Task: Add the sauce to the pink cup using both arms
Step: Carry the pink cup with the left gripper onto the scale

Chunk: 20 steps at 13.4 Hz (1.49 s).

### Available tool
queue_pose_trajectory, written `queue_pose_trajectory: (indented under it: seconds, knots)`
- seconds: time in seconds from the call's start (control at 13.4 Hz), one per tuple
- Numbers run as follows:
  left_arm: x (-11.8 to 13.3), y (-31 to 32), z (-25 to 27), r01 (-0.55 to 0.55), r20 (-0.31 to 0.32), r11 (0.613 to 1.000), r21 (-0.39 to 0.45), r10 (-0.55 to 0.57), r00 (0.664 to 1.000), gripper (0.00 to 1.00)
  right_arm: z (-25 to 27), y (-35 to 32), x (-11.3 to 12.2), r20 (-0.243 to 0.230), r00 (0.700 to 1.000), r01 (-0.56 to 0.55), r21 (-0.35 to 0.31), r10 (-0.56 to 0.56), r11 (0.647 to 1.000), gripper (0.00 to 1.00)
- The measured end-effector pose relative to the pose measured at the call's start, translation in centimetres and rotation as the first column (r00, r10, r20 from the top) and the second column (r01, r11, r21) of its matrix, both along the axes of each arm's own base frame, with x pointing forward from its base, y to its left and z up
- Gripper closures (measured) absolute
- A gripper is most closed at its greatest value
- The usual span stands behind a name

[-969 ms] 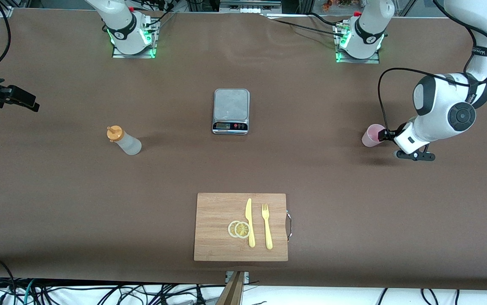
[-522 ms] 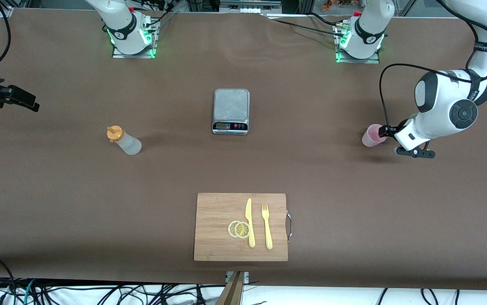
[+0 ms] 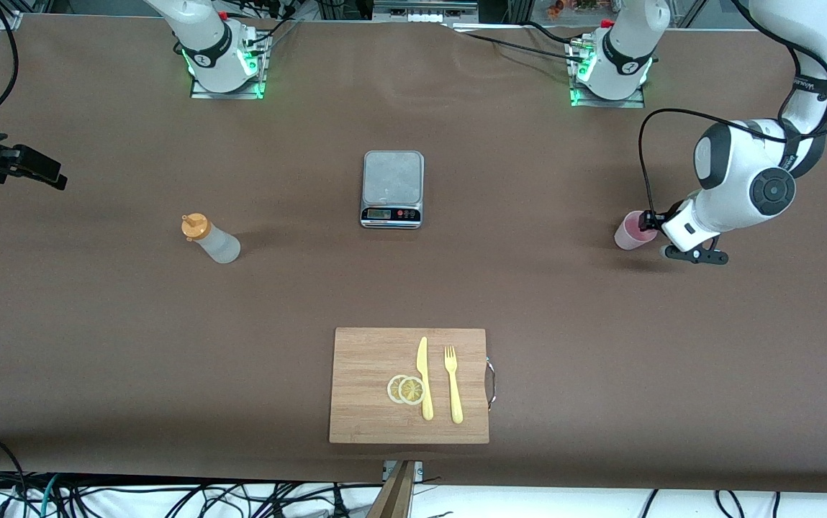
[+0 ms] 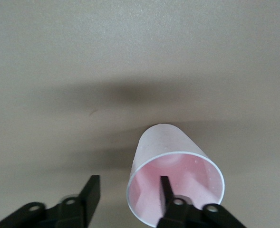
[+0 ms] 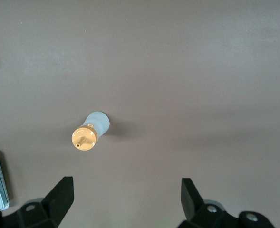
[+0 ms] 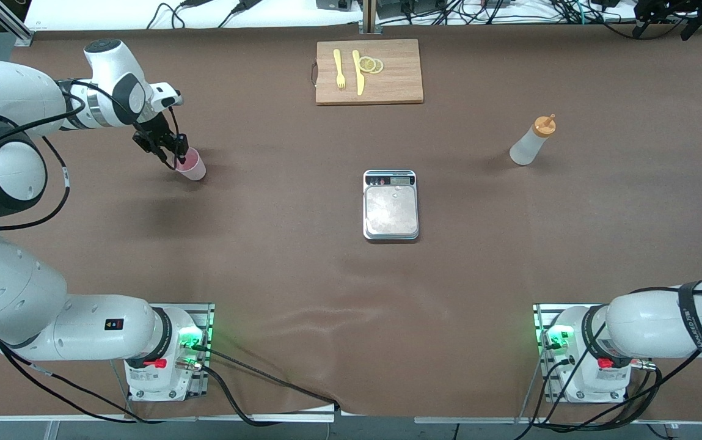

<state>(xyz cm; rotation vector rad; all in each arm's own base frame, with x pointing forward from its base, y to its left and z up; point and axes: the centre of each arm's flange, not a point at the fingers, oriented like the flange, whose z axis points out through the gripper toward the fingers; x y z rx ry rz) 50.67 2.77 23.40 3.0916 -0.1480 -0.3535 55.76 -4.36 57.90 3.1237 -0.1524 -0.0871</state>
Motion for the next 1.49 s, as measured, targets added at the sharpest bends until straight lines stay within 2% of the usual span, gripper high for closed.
queue_pose_trajectory:
  seconds: [0.3,0.37,0.67,0.82,0.97,1.19,1.49]
  knots:
    - [0.1,0.0,0.0,-0.016,0.004,1.0,-0.011,0.016,1.0,0.93,0.0,0.0,0.0,0.0,1.0,0.0,0.0,0.0,1.0,0.0]
    - [0.2,0.0,0.1,-0.019,0.01,1.0,-0.013,0.019,1.0,0.97,0.0,0.0,0.0,0.0,1.0,0.0,0.0,0.0,1.0,0.0]
    - [3.5,-1.9,3.7,0.005,0.065,1.0,-0.02,-0.003,0.998,0.97,0.0,0.0,0.0,0.0,1.0,0.0,0.0,0.0,1.0,0.0]
    - [5.4,-7.0,7.0,0.017,0.07,0.999,-0.037,-0.014,0.997,0.97,0.0,0.0,0.0,0.0,1.0,0.0,0.0,0.0,1.0,0.0]
    - [5.7,-14.9,9.5,0.013,0.07,0.999,-0.045,-0.01,0.997,0.97,0.0,0.0,0.0,-0.001,1.0,0.0,0.0,0.0,1.0,0.0]
    - [2.6,-27.1,10.5,-0.003,0.051,0.996,-0.093,0.008,0.999,0.97,-0.1,0.0,-0.1,-0.008,1.0,0.0,0.001,0.0,1.0,0.0]
    - [-2.6,-38.6,10.5,-0.016,0.036,0.998,-0.068,0.019,0.999,0.97,-0.1,0.0,-0.1,-0.009,1.0,0.0,0.001,0.0,1.0,0.0]
